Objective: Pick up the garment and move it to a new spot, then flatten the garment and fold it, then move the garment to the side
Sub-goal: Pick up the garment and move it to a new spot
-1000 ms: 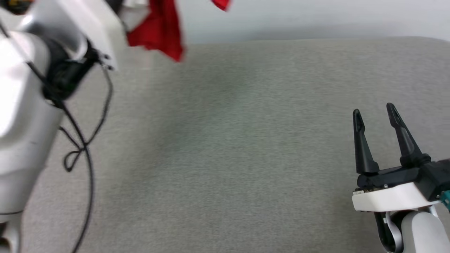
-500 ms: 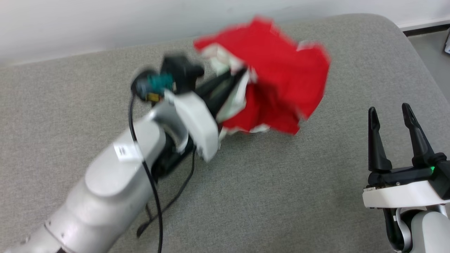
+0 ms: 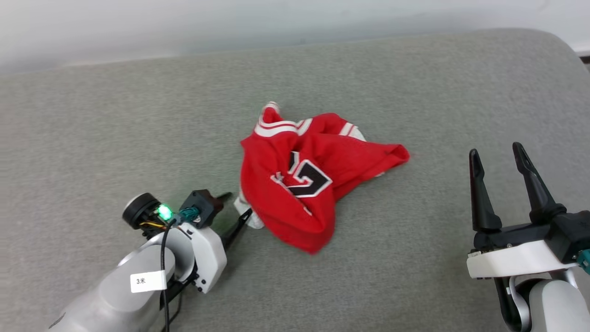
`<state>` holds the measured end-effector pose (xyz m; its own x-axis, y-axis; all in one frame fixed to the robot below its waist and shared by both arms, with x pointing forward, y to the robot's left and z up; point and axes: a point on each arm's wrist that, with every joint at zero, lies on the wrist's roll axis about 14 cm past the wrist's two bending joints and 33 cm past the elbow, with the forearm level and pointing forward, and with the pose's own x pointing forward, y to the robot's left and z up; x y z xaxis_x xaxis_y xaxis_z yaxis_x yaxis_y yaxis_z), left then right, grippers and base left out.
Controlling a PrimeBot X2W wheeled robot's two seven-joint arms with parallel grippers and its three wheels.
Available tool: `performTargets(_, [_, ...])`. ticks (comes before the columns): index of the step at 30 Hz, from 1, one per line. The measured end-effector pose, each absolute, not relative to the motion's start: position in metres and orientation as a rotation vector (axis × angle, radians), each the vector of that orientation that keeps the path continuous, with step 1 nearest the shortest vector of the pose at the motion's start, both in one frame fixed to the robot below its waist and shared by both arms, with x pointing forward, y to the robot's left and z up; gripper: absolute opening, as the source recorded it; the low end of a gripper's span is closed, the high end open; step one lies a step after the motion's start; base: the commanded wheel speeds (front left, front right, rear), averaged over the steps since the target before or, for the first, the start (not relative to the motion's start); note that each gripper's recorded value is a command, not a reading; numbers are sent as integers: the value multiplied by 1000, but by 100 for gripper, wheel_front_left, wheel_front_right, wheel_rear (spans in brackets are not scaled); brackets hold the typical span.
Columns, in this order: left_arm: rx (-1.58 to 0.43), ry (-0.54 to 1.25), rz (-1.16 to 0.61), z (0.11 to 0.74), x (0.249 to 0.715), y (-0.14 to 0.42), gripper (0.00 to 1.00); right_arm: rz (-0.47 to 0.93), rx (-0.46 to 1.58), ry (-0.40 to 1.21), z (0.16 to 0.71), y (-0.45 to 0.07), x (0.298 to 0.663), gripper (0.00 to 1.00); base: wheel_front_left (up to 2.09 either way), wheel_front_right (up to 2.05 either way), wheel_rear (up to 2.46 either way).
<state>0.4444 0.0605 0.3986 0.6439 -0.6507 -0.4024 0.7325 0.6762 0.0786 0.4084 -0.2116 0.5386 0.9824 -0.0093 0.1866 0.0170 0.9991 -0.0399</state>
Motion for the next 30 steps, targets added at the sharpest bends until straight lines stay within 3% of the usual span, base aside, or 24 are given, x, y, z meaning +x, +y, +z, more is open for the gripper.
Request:
performTargets(9, [231,239,-588,441,460,106,100,54,-35,-190,538,-187,413,100,0,0,0])
performTargets(11, [150,78,-503,493,464,109,100,68,-30,-197,541,-182,411,100,0,0,0])
performTargets(19, [-41,-141,-273,549,408,143,100,122,-26,-181,537,-163,401,100,0,0,0])
performTargets(30, [-122,-172,-136,542,359,160,100,158,-11,-161,531,-151,392,100,0,0,0])
